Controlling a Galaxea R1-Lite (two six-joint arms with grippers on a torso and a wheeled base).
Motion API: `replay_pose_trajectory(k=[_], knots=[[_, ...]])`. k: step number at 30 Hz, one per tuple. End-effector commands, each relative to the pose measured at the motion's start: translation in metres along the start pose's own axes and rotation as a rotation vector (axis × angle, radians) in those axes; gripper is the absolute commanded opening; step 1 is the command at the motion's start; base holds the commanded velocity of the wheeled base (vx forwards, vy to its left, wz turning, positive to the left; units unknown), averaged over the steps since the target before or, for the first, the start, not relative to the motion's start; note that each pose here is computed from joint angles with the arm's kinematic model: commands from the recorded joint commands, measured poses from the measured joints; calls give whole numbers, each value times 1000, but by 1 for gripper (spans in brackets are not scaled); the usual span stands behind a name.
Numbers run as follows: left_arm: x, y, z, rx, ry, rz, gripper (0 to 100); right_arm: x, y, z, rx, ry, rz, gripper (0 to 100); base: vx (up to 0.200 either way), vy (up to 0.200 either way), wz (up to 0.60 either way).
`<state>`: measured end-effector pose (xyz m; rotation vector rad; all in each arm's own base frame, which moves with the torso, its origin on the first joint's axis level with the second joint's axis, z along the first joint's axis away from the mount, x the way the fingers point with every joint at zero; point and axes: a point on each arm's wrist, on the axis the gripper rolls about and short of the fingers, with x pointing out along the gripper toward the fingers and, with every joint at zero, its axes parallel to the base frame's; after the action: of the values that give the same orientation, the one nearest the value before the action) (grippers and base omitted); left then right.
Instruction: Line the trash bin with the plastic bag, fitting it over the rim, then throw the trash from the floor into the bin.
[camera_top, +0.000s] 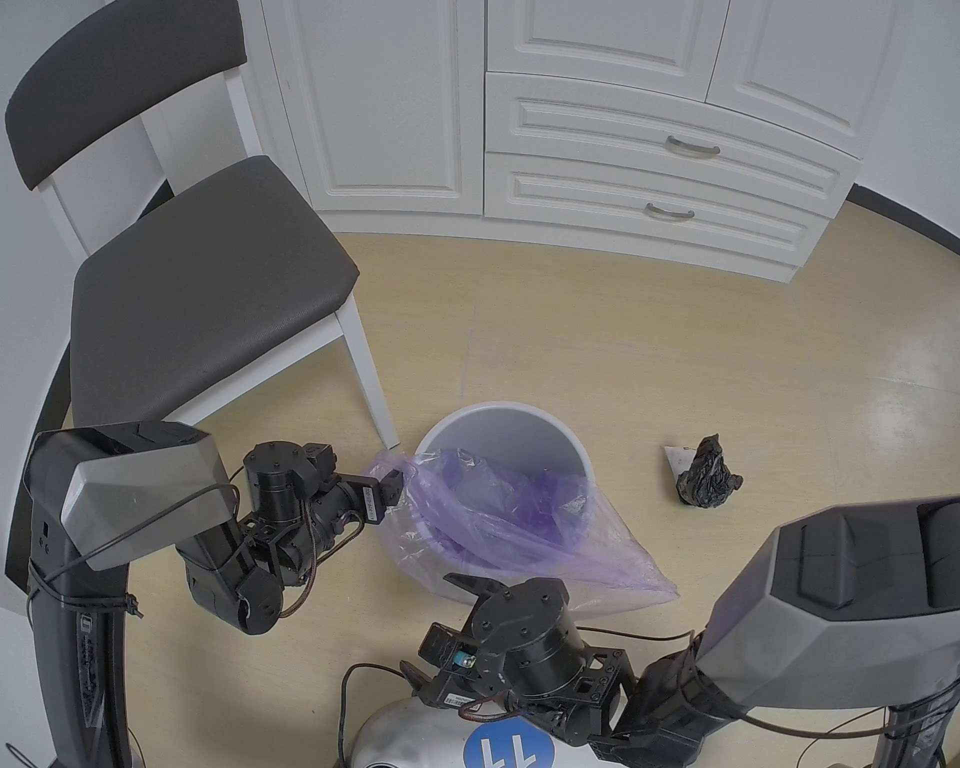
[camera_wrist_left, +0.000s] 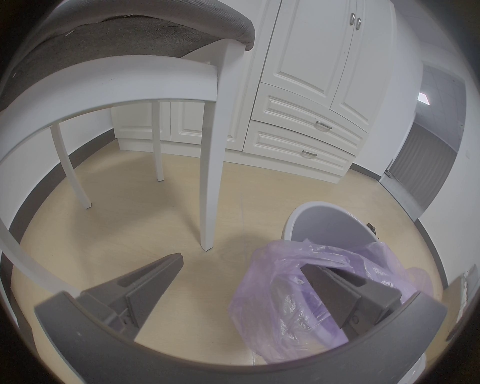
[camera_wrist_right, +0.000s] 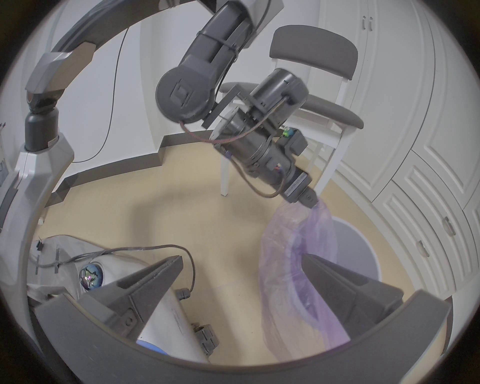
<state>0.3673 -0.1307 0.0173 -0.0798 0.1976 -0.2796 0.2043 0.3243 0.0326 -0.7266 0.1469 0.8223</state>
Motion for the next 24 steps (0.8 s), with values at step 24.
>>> replay_pose_trajectory(k=[24], knots=[[1,3,0,-2,-2,7,100,42,-77,-31,105,51,-195,100,0,0,0]])
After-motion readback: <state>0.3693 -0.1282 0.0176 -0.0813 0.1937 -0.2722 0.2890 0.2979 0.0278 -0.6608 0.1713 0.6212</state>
